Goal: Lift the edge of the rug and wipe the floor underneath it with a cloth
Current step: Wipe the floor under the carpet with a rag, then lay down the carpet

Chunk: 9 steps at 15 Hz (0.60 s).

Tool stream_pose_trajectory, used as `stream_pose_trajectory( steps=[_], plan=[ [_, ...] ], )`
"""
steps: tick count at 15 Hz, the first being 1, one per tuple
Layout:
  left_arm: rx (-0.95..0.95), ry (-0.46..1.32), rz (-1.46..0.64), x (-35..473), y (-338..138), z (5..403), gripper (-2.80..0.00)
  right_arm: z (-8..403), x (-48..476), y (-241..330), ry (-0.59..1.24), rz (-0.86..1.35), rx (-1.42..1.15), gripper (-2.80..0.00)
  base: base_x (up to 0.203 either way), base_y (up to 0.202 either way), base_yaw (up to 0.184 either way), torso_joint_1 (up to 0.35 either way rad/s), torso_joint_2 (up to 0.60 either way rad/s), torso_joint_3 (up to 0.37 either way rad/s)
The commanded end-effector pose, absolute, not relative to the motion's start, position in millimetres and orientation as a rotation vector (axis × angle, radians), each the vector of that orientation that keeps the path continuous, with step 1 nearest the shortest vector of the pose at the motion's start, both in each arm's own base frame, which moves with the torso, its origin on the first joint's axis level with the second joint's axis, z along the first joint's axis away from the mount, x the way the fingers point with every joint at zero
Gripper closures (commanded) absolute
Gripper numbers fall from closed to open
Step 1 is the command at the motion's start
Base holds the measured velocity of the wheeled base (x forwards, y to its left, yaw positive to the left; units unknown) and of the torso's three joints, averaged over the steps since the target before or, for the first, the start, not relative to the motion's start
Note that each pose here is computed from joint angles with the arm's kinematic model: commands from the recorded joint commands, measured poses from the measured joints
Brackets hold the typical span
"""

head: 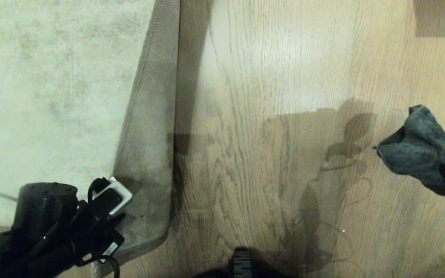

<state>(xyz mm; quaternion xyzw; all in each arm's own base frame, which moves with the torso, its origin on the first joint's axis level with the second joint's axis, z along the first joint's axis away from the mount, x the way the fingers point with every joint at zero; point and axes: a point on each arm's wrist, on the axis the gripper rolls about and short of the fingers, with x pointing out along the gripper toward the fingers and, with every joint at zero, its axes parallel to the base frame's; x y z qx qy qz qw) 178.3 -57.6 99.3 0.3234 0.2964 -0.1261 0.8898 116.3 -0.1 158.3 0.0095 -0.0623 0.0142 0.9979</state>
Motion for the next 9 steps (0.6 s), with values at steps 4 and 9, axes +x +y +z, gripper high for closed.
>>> stream_pose_trajectory(
  steps=[4, 9],
  plan=[
    [0.677, 0.628, -0.267, 177, -58, 96, 0.00, 149, 49, 1, -0.120, 0.060, 0.021, 0.00, 0.000, 0.000, 0.000, 0.000, 0.00, 0.000],
    [0.685, 0.612, -0.292, 174, -62, 97, 0.00, 107, -12, 2, -0.102, 0.070, 0.017, 0.00, 0.000, 0.000, 0.000, 0.000, 0.00, 0.000]
  ],
)
